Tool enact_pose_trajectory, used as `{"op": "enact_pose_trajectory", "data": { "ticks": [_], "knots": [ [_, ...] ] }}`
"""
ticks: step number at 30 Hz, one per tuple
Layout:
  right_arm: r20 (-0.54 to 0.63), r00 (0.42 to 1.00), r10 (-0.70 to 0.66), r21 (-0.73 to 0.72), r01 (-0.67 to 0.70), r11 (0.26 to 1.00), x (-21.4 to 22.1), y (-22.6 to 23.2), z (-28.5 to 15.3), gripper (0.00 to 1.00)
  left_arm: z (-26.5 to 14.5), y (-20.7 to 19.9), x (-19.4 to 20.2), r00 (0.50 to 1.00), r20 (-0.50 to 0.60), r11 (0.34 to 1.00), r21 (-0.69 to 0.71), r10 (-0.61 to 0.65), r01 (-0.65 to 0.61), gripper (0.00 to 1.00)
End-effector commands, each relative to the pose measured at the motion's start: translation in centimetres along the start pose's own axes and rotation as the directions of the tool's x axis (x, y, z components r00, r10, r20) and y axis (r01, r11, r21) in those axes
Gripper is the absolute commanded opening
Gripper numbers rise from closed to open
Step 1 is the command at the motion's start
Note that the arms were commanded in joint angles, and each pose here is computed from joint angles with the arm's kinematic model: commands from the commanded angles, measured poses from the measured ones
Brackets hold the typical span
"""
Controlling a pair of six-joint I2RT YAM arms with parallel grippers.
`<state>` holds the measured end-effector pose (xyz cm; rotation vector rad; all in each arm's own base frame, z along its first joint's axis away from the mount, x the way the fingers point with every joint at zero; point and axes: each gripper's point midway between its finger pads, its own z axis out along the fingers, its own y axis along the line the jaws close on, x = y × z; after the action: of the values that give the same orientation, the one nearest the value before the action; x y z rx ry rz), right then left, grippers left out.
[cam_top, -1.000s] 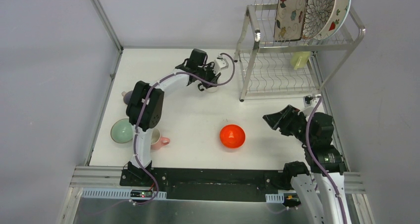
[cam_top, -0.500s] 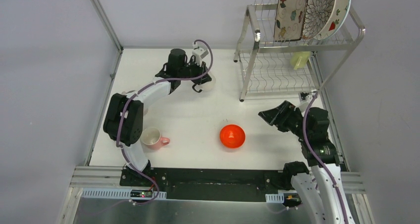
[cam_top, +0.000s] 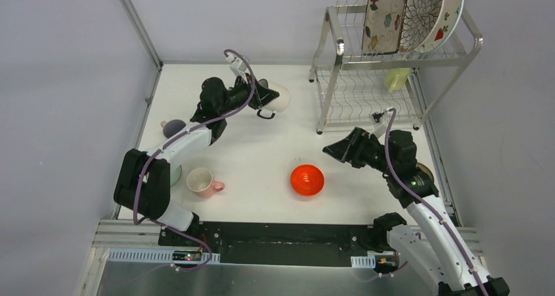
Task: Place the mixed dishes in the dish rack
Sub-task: Pick up the cup at the center of the board.
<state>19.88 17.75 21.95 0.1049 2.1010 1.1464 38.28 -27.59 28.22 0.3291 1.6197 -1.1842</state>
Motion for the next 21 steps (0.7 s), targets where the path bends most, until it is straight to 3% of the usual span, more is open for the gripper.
{"op": "enact_pose_trajectory", "data": {
  "ticks": [1, 8, 17, 21],
  "knots": [
    [0.098, 0.994, -0.036, -0.116, 0.047, 0.992, -2.8, 4.9, 0.9, 0.72, -3.1, -8.0, -8.9, 0.941, 0.34, 0.977, 0.197, 0.008, -0.079, 0.0],
    [0.078, 0.996, -0.052, -0.239, 0.07, 0.968, -0.9, 9.8, 4.7, 0.72, -7.0, -11.4, -9.8, 0.887, 0.448, 0.947, 0.317, -0.107, -0.046, 0.0],
    [0.122, 0.993, 0.004, -0.448, 0.051, 0.893, -0.8, 16.6, 8.7, 0.73, -10.2, -14.9, -9.9, 0.879, 0.447, 0.904, 0.425, -0.164, -0.048, 0.0],
    [0.145, 0.989, -0.001, -0.473, 0.07, 0.878, -1.2, 18.6, 9.7, 0.73, -11.3, -15.6, -10.0, 0.869, 0.454, 0.893, 0.45, -0.2, -0.03, 0.0]
  ]
}}
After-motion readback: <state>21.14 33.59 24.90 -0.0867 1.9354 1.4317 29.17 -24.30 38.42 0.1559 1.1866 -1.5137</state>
